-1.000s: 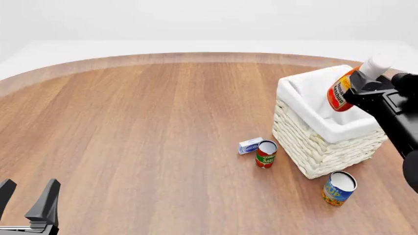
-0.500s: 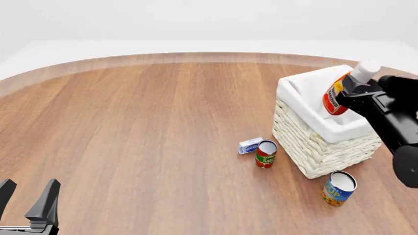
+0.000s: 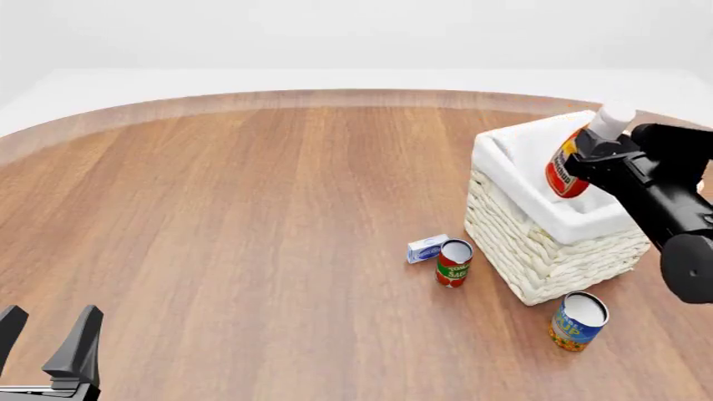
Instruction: Pick up the ketchup, and put it in the basket.
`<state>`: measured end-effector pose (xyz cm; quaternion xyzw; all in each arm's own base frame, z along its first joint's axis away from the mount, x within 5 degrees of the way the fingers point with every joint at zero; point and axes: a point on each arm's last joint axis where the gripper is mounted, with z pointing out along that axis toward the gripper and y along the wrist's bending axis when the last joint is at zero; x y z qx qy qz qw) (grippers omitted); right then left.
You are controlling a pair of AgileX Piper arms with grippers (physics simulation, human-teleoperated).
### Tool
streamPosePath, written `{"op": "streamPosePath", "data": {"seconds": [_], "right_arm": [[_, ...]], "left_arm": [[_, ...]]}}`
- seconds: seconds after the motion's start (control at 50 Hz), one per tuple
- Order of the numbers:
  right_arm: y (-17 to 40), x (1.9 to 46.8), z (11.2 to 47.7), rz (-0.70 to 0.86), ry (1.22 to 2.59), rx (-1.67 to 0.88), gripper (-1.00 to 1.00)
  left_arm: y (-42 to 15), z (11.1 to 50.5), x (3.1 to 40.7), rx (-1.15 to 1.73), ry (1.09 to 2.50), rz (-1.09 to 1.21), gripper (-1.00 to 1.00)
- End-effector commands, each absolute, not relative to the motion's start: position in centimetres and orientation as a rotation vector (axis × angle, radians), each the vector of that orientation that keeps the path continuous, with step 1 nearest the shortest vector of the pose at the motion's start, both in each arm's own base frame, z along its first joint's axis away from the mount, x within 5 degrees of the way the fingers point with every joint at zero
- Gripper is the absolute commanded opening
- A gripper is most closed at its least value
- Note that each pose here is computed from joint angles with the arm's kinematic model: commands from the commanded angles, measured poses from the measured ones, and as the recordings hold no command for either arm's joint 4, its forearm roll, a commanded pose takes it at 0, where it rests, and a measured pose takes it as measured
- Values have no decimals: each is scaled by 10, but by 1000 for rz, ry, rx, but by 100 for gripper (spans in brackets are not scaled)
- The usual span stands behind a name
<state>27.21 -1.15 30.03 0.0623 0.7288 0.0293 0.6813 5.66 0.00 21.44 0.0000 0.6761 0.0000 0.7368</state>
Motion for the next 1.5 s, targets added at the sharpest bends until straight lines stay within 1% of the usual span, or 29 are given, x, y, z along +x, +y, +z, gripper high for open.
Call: {"op": "streamPosePath", "data": {"seconds": [0.02,0.58,0.94,1.22,1.24,1.5], "right_arm": [[-12,277,300,70,1651,149,-100],[-9,301,292,23,1738,82,-100],[-8,315,286,35,1793,87,-100],[-7,319,285,41,1808,92,-100],[-7,319,284,43,1809,92,100],[-4,320,284,56,1810,96,100]], "left_arm": [[0,214,57,0,1485,0,100],[0,214,57,0,1485,0,100],[0,214,57,0,1485,0,100],[0,214,57,0,1485,0,100],[0,214,57,0,1485,0,100],[0,214,57,0,1485,0,100]]}}
